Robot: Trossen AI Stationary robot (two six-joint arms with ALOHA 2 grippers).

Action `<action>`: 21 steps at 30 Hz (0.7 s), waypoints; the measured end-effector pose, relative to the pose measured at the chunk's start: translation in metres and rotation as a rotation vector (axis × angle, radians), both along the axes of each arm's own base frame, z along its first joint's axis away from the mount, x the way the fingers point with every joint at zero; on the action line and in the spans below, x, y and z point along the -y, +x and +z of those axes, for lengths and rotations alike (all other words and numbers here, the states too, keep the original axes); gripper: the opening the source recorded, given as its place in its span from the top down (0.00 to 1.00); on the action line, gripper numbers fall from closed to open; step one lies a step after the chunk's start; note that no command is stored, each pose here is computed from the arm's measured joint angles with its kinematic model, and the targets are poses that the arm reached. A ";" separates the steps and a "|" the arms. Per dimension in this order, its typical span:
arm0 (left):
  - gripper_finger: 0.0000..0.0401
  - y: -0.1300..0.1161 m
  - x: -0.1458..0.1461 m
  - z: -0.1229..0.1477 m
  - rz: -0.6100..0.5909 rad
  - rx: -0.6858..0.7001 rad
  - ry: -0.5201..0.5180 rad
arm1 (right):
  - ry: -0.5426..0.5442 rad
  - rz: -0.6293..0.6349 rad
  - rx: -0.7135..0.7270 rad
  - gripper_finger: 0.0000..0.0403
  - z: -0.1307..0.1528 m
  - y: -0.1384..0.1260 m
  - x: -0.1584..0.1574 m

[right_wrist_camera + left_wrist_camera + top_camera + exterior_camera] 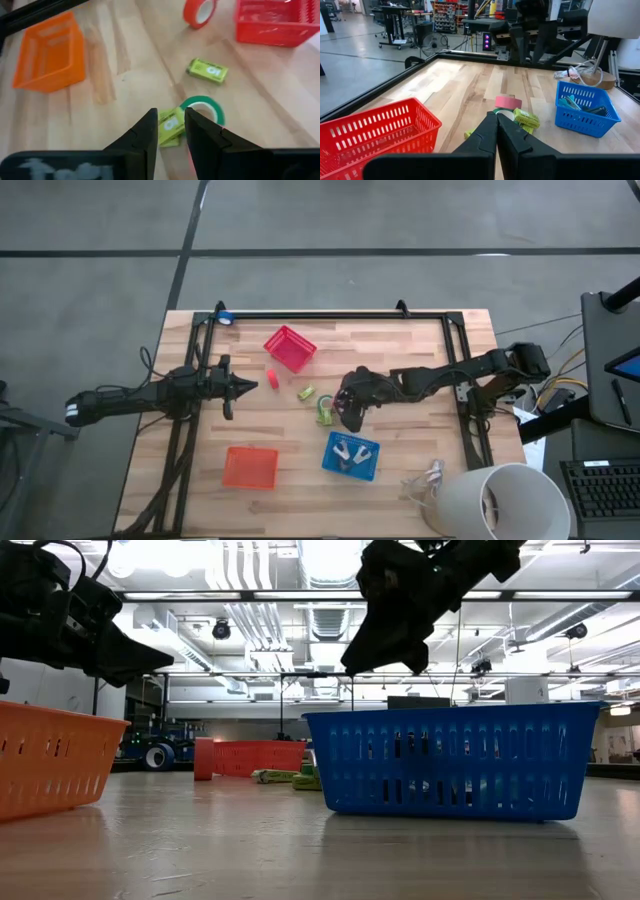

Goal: Pick and place Stapler, Stapler remover, tape
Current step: Put the blue tape into the red bin

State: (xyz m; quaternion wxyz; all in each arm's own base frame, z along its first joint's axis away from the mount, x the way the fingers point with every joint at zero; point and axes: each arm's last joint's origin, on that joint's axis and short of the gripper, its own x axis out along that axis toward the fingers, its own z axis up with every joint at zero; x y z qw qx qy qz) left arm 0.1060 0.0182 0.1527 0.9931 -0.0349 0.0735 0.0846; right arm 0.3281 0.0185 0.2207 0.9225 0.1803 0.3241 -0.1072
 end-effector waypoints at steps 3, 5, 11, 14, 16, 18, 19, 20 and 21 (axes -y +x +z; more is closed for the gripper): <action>0.98 0.000 0.000 0.000 0.000 0.000 0.000 | -0.001 0.000 -0.002 0.79 -0.001 0.000 0.000; 0.98 0.000 0.000 0.000 0.000 0.000 0.000 | -0.001 0.000 -0.008 0.79 -0.002 0.000 0.000; 0.98 0.000 0.000 0.000 0.000 0.000 0.000 | -0.026 -0.027 -0.032 0.78 -0.010 -0.003 0.001; 0.98 0.000 0.000 0.000 0.000 0.000 0.000 | -0.034 -0.035 -0.040 0.77 -0.011 -0.004 0.001; 0.98 0.000 0.000 0.000 0.000 0.000 0.000 | -0.036 -0.033 -0.041 0.78 -0.011 -0.004 0.001; 0.98 0.000 0.000 0.000 0.000 0.000 0.000 | -0.044 -0.027 -0.048 0.79 -0.012 -0.005 0.001; 0.98 0.000 0.000 0.000 0.000 0.000 0.000 | -0.045 -0.026 -0.049 0.80 -0.012 -0.005 0.001; 0.98 0.000 0.000 0.000 0.000 0.000 0.000 | -0.045 -0.026 -0.048 0.80 -0.011 -0.005 0.001; 0.98 0.000 0.000 0.000 0.000 0.000 0.000 | -0.046 -0.026 -0.049 0.81 -0.011 -0.005 0.002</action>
